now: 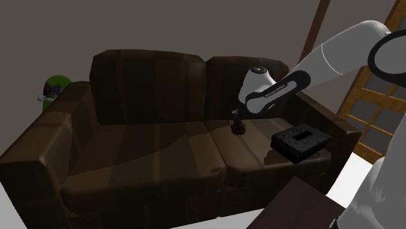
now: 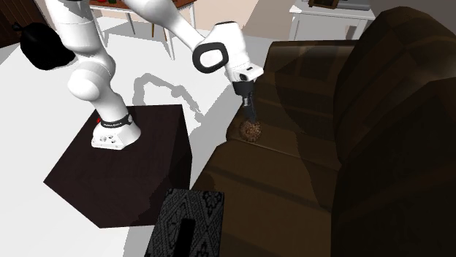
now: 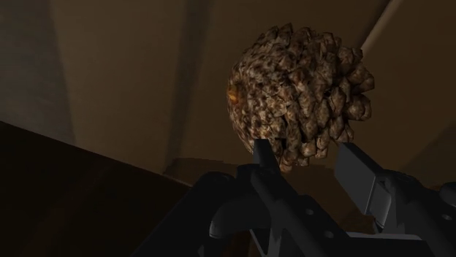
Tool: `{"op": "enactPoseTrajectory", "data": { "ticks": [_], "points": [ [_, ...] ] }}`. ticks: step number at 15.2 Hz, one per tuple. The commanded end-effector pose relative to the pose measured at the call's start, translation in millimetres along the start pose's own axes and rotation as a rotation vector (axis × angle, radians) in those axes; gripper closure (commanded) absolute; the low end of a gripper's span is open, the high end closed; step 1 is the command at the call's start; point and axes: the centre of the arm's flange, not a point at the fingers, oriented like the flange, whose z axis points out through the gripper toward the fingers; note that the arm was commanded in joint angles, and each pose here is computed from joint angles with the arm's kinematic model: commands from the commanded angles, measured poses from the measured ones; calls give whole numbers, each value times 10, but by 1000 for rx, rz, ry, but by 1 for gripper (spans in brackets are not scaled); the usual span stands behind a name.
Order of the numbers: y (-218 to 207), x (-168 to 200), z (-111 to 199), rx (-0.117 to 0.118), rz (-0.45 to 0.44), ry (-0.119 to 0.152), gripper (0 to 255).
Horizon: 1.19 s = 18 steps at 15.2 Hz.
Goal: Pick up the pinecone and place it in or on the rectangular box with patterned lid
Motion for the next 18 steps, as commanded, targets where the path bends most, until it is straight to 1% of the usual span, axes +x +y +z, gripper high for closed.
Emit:
{"op": "enactPoseTrajectory", "data": {
  "ticks": [1,8,18],
  "points": [
    [20,41,-106,0,0,0,255],
    [86,165,-440,0,0,0,255],
    [1334,-259,-515,0,0,0,255]
  ]
}}
